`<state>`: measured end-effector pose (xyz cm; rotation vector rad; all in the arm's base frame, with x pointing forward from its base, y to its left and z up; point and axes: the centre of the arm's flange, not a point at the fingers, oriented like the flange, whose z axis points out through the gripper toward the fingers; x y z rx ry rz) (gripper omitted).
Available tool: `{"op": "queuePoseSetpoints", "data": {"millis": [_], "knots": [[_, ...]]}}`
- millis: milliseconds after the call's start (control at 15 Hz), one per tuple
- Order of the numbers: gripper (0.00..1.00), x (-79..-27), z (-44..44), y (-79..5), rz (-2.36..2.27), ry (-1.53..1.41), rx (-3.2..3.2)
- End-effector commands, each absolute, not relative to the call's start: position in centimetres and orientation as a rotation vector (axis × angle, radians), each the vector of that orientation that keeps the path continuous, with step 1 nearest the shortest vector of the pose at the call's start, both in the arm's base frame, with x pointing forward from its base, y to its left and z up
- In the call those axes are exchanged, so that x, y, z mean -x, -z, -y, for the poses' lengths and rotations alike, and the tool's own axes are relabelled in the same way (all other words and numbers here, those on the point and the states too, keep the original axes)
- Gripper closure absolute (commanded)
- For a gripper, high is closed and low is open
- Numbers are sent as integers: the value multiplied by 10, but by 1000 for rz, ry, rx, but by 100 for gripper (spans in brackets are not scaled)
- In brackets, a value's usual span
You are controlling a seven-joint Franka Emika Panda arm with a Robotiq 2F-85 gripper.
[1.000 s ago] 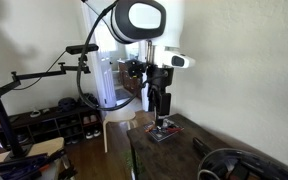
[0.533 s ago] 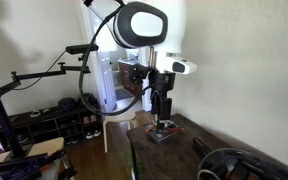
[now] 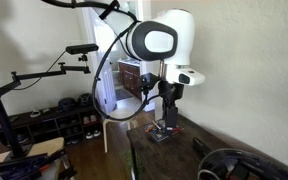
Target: Put the black object onto the tray.
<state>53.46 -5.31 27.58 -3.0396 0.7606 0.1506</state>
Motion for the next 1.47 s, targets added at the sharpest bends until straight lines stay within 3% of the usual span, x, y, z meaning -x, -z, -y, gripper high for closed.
{"op": "queuePoseSetpoints", "data": {"millis": [0,1400], "knots": [[0,-561,48,-265,-895,-153,3019],[0,-599,31,-233,-1178,-123,2950]]}}
